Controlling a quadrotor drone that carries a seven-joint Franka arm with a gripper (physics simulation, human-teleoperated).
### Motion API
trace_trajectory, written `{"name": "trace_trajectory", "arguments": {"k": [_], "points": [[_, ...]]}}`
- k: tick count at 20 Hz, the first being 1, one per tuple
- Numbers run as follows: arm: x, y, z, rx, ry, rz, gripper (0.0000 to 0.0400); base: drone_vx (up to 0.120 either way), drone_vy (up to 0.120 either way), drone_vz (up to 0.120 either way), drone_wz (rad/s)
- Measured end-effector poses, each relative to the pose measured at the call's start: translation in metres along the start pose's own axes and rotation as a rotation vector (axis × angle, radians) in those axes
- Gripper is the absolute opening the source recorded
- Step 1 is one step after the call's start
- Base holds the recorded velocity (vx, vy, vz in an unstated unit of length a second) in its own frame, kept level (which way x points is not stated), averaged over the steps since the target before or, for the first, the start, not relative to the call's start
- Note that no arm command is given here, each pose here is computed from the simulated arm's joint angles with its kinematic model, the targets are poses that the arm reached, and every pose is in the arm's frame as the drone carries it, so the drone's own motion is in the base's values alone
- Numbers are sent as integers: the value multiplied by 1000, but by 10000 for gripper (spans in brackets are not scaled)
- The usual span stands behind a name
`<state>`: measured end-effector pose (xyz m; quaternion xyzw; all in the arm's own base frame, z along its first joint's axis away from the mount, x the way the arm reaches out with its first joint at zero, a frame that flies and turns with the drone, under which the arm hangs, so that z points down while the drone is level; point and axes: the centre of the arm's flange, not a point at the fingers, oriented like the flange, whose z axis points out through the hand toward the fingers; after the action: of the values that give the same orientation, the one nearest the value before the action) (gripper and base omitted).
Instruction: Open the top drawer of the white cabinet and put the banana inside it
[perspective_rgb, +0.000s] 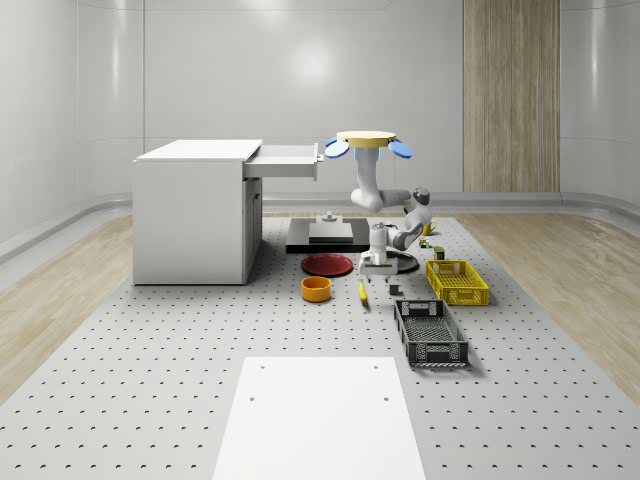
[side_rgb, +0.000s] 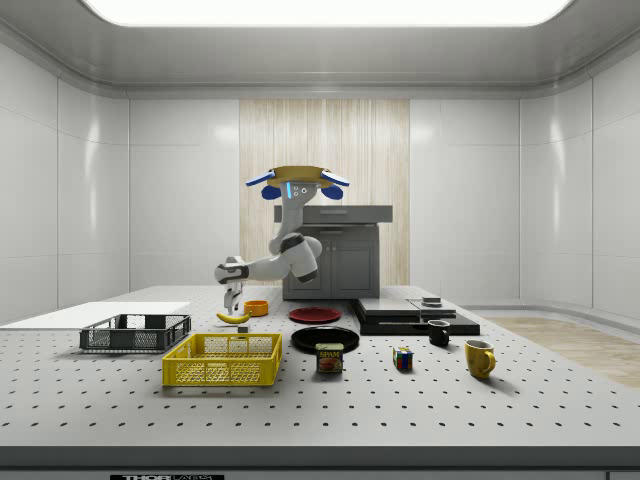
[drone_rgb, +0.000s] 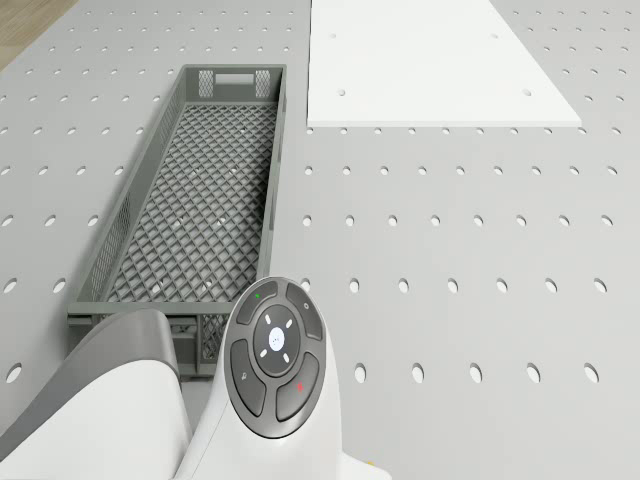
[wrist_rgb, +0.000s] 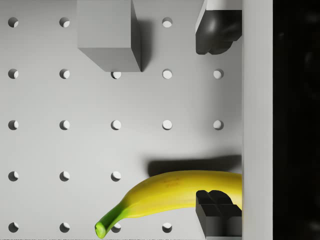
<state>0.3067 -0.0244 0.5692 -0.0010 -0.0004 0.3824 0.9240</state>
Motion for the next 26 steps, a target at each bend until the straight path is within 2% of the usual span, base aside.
{"name": "trace_trajectory", "arguments": {"k": [8, 13, 15, 20, 26], "points": [[23, 23, 3, 0, 0, 0, 400, 0, 0, 0, 0], [34, 34, 16, 0, 0, 0, 400, 0, 0, 0, 0], [37, 35, 24, 0, 0, 0, 400, 0, 0, 0, 0], [47, 31, 35, 0, -1, 0, 400, 0, 0, 0, 0], [54, 31, 46, 0, -1, 0, 400, 0, 0, 0, 0]]}}
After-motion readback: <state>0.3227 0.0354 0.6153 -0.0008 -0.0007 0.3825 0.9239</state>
